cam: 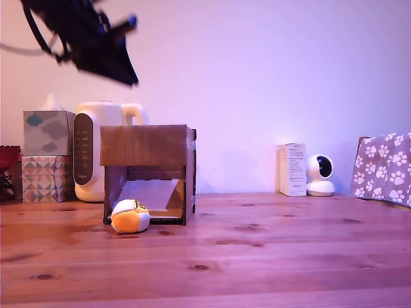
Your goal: Drop the footbag into the cardboard dice tower
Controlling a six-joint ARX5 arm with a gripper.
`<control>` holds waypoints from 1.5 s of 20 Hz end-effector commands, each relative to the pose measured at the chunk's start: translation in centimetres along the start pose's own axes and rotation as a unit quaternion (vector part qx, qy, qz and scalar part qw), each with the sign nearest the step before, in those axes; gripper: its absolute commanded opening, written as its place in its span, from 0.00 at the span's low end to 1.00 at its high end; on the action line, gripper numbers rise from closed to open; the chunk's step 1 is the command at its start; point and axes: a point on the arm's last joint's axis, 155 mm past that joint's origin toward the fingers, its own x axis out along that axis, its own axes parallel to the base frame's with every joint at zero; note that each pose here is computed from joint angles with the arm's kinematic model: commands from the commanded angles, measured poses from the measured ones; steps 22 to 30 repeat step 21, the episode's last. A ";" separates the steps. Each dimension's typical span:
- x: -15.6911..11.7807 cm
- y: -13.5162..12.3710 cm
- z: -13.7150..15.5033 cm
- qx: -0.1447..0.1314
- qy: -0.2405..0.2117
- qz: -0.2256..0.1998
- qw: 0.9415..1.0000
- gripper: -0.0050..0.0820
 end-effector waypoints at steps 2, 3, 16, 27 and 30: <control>-1.0 -0.7 0.1 0.007 -0.011 -0.009 1.000 0.03; -1.4 -0.8 0.1 0.008 -0.016 -0.008 1.000 0.03; -3.8 -1.8 -6.2 0.007 -0.026 -0.016 1.000 0.03; -5.4 -1.2 -9.6 0.006 -0.056 -0.001 0.998 0.03; -5.4 -1.2 -9.6 0.006 -0.056 -0.001 0.998 0.03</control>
